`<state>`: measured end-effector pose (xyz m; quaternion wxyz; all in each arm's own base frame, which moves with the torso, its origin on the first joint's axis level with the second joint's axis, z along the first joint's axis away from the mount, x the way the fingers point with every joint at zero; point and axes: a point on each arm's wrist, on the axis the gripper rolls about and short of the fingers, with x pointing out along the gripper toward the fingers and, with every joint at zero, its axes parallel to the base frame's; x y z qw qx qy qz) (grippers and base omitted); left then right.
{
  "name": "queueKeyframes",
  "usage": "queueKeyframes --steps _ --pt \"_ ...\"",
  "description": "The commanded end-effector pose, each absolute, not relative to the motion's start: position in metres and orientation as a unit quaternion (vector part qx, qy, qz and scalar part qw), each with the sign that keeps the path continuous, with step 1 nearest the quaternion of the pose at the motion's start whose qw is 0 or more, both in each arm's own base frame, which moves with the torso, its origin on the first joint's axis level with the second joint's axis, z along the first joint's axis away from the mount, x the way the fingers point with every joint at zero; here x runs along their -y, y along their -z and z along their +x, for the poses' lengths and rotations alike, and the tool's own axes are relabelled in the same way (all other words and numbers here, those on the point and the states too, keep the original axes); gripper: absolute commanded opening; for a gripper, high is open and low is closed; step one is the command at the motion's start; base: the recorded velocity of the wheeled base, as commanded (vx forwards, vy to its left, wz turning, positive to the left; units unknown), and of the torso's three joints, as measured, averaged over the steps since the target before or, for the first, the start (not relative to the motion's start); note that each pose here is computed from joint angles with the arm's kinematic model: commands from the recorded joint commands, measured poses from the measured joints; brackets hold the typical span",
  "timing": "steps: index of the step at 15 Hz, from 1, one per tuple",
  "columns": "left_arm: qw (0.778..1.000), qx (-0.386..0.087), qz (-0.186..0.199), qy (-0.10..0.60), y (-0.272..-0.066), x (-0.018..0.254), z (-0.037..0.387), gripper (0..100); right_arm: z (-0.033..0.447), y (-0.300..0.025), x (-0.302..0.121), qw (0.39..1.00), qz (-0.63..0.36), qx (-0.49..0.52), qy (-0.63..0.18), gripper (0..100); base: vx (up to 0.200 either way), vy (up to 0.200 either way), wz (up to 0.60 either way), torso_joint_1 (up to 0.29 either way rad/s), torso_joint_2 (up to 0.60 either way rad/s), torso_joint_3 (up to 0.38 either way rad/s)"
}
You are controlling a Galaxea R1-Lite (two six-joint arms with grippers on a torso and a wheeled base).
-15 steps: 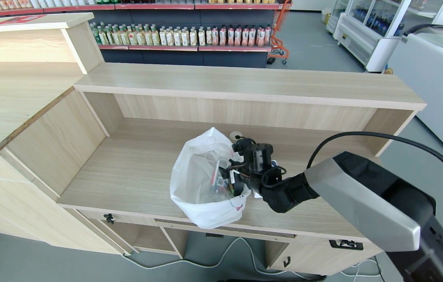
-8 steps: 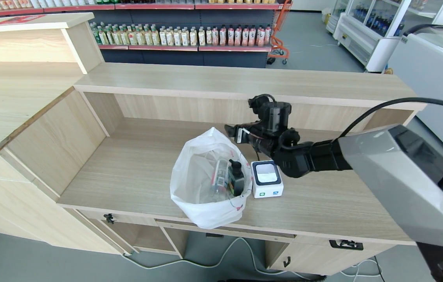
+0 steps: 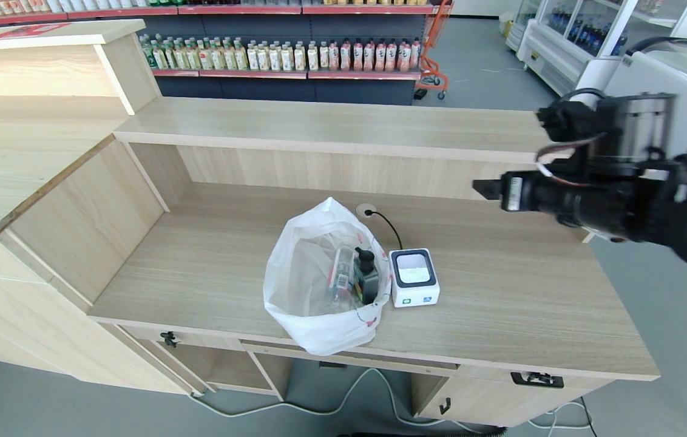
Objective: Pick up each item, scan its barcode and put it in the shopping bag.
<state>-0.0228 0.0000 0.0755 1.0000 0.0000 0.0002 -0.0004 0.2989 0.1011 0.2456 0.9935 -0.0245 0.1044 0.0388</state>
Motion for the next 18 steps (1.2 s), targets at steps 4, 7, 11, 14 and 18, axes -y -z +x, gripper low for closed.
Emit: queueKeyframes --steps 4,7,11,14,18 --pt "1.0 0.0 0.0 0.0 -0.075 0.0 -0.023 100 0.061 -0.165 -0.008 0.988 -0.04 -0.133 0.065 100 0.0 0.0 0.0 0.0 0.0 0.0" --pt "1.0 0.0 0.0 0.0 -0.075 0.0 -0.023 100 0.035 -0.143 -0.002 0.994 -0.016 -0.11 0.005 100 0.0 0.0 0.0 0.0 0.0 0.0" --pt "1.0 0.0 0.0 0.001 -0.075 0.0 -0.023 100 -0.006 -0.096 0.001 0.998 0.0 -0.06 0.003 100 0.0 0.0 0.0 0.0 0.0 0.0" --pt "1.0 0.0 -0.001 0.0 -0.075 0.0 -0.023 100 -0.018 -0.077 0.002 0.999 -0.006 -0.046 0.012 100 0.0 0.0 0.0 0.0 0.0 0.0" --pt "1.0 0.001 0.0 0.0 -0.076 0.0 -0.023 100 -0.018 -0.077 0.002 0.999 -0.022 -0.047 0.01 100 0.0 0.0 0.0 0.0 0.0 0.0"
